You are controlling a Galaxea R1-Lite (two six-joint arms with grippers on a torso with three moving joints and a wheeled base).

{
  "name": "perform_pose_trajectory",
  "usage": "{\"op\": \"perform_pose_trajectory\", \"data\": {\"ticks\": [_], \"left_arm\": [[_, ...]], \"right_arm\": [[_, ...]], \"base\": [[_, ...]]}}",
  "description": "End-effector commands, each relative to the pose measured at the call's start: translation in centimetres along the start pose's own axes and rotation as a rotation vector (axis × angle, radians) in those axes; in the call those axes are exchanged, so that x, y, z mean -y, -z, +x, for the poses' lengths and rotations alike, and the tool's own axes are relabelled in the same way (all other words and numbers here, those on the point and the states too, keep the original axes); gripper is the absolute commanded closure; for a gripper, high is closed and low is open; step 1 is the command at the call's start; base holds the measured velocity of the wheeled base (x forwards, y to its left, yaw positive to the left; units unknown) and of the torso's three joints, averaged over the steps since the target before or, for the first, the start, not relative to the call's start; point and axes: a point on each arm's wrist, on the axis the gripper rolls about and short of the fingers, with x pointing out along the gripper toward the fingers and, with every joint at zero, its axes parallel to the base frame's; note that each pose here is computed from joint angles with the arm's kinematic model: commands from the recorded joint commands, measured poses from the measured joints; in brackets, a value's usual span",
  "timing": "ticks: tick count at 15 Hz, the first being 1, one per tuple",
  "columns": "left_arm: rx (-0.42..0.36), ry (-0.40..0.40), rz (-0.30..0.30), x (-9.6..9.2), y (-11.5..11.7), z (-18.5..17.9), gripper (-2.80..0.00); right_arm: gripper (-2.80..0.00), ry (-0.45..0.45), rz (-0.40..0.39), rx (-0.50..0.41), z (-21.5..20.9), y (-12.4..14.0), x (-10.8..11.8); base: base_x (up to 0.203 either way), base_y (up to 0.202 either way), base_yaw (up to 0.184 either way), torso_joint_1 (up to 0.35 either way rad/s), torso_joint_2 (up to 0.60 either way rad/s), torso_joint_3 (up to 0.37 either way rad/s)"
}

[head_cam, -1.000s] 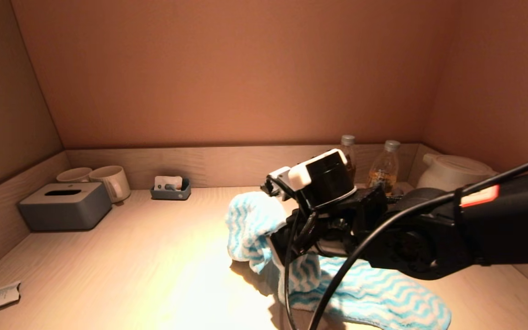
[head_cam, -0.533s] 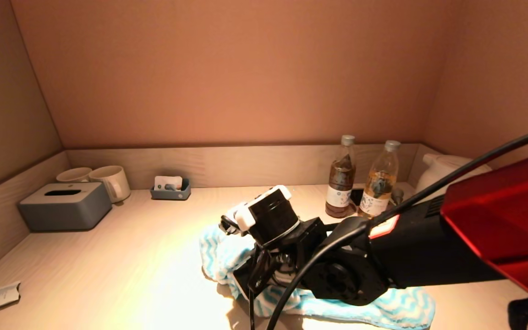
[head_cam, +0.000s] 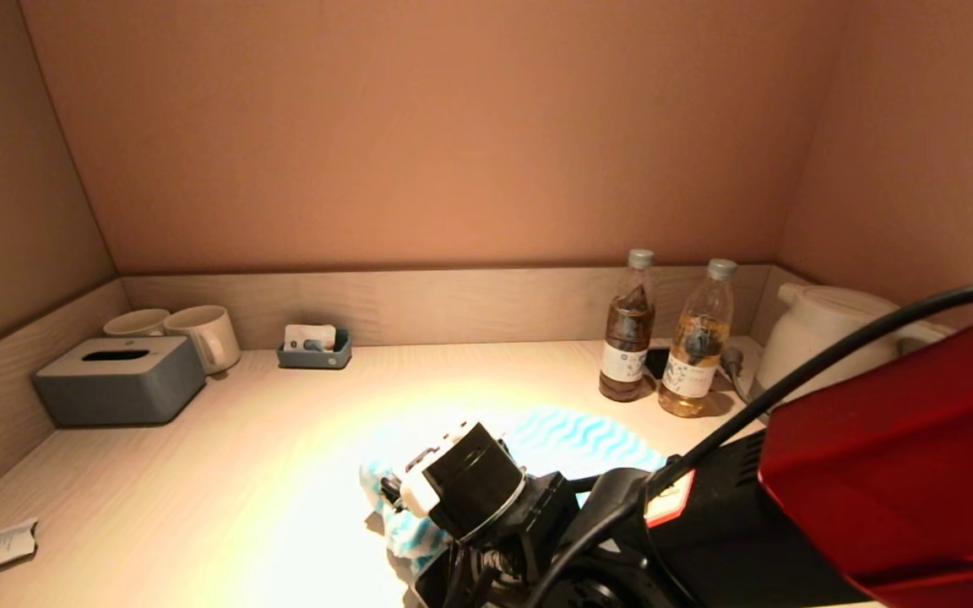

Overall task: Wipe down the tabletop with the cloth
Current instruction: Sweep the stains on the table

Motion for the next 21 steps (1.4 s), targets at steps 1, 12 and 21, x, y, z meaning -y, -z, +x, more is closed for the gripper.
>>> {"op": "perform_pose_trajectory", "data": {"ticks": [1,12,21], "left_arm": [[0.000,-0.001,0.000,0.0,0.0,0.0,0.00],[0.000,-0.001,0.000,0.0,0.0,0.0,0.00],[0.000,-0.001,0.000,0.0,0.0,0.0,0.00]], "right_arm": [[0.00,-0.008,-0.007,-0.001,0.0,-0.1,-0.4],[0.00,0.246,0.252,0.014,4.4,-0.6,11.1],[0.00,0.116,0.098,0.008,-1.4,1.7,3.5]], "base": [[0.000,0.000,0.000,0.000,0.00,0.000],[0.000,0.000,0.000,0.000,0.00,0.000],[0.000,0.000,0.000,0.000,0.00,0.000]]}}
